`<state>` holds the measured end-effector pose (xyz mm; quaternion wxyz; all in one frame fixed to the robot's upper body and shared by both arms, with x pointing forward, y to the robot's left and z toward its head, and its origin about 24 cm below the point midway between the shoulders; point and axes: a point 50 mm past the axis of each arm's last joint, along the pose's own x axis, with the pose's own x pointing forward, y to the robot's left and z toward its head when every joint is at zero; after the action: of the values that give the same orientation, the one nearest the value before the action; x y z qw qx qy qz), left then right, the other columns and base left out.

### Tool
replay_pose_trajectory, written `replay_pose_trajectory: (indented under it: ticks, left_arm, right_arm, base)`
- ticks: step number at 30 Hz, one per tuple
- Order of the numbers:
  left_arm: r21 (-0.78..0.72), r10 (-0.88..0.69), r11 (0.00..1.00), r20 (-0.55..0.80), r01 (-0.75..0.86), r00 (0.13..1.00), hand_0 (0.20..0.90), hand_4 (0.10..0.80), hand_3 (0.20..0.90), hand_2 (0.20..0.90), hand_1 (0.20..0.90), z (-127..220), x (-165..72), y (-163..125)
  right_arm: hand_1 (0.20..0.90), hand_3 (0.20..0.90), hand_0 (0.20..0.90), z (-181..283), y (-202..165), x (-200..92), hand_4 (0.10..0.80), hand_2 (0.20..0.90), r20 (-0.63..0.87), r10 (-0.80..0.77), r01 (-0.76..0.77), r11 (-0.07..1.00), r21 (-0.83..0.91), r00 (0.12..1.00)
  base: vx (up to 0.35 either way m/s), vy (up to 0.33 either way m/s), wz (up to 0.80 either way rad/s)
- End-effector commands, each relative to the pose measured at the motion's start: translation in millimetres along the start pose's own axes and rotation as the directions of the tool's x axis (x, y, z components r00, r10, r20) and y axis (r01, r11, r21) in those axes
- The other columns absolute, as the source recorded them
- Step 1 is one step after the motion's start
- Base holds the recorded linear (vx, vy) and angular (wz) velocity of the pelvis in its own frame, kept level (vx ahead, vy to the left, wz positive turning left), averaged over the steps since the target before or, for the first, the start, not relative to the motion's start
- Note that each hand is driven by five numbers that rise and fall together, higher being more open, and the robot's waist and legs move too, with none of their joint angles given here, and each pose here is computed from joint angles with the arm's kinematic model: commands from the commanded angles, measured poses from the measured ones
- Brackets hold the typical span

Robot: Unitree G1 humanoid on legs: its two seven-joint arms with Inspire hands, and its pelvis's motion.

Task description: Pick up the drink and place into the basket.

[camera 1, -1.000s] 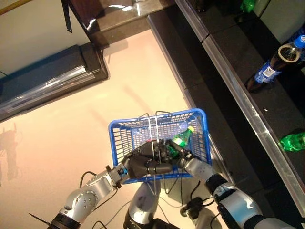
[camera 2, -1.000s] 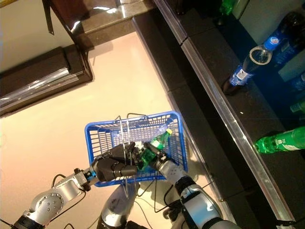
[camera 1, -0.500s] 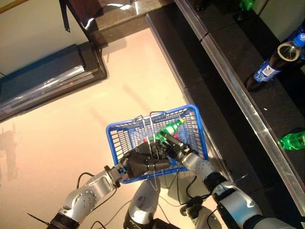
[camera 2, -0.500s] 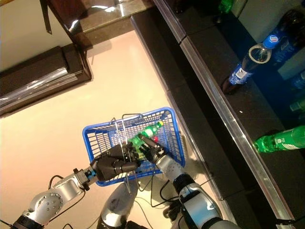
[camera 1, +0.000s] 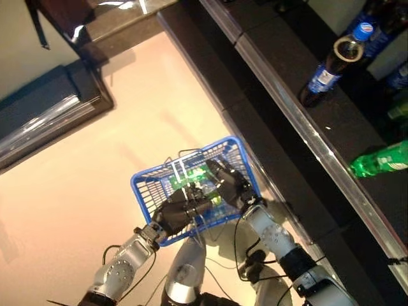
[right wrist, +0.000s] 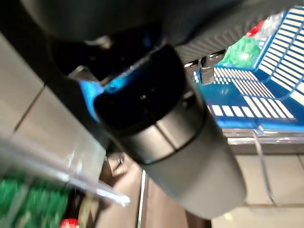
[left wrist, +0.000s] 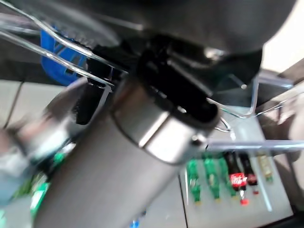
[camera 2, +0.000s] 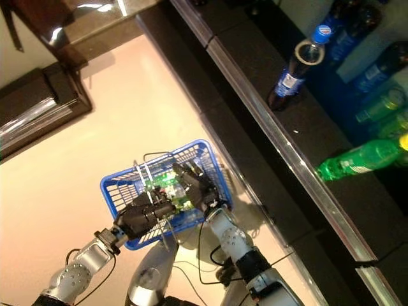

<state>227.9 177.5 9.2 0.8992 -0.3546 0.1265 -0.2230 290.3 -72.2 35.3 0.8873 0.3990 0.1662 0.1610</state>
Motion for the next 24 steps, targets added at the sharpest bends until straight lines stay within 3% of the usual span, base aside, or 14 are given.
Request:
replay_pose_trajectory:
  ticks: [1,7,9,12,16,17,20,24]
  left_arm:
    - [0.18,-0.423,0.906,0.333,0.384,0.842,0.3,0.1,0.2,0.3,0.3,47.8,10.6,-74.5]
    - [0.172,-0.089,0.985,0.369,0.026,0.925,0.3,0.1,0.2,0.3,0.3,29.3,5.8,-22.4]
    - [0.101,0.051,0.99,0.369,-0.095,0.928,0.3,0.1,0.2,0.3,0.3,16.3,3.2,-4.1]
    - [0.009,0.279,0.954,0.346,-0.301,0.896,0.3,0.1,0.2,0.3,0.3,-6.4,-6.5,22.0]
    - [-0.042,0.464,0.881,0.278,-0.472,0.841,0.3,0.1,0.2,0.3,0.3,-27.9,-18.5,43.7]
    - [-0.053,0.558,0.825,0.24,-0.563,0.795,0.3,0.1,0.2,0.3,0.3,-38.0,-27.5,55.8]
    - [-0.115,0.699,0.715,0.165,-0.69,0.696,0.3,0.1,0.2,0.3,0.3,-56.7,-47.1,74.9]
    - [-0.115,0.757,0.653,0.123,-0.749,0.641,0.3,0.1,0.2,0.3,0.3,-68.6,-58.0,83.1]
  right_arm:
    - [0.9,0.9,0.9,7.9,38.9,-2.7,0.8,0.9,0.019,0.242,-0.24,0.968,-0.08,0.97]
    - [0.9,0.9,0.9,-2.9,27.2,-23.3,0.8,0.9,-0.059,0.28,-0.286,0.945,-0.157,0.958]
    - [0.9,0.9,0.9,-7.0,18.1,-30.2,0.8,0.9,-0.077,0.25,-0.261,0.939,-0.226,0.965]
    - [0.9,0.9,0.9,-20.4,-2.5,-44.1,0.8,0.9,-0.115,0.196,-0.218,0.949,-0.226,0.974]
    - [0.9,0.9,0.9,-32.8,-23.3,-55.8,0.8,0.9,-0.148,0.135,-0.17,0.952,-0.253,0.98]
    - [0.9,0.9,0.9,-40.3,-35.5,-63.0,0.8,0.9,-0.166,0.084,-0.128,0.952,-0.277,0.983]
    - [0.9,0.9,0.9,-48.7,-62.7,-75.7,0.8,0.9,-0.161,-0.07,0.005,0.927,-0.374,0.985]
    - [0.9,0.9,0.9,-54.8,-82.8,-84.7,0.8,0.9,-0.167,-0.18,0.097,0.905,-0.414,0.969]
  base:
    - [-0.007,-0.011,-0.11]
    - [0.0,0.008,-0.18]
    - [0.01,0.024,-0.34]
    - [0.017,-0.01,-0.28]
    - [0.007,-0.012,-0.29]
    - [0.031,-0.003,-0.26]
    - [0.049,-0.001,-0.35]
    - [0.04,0.002,-0.23]
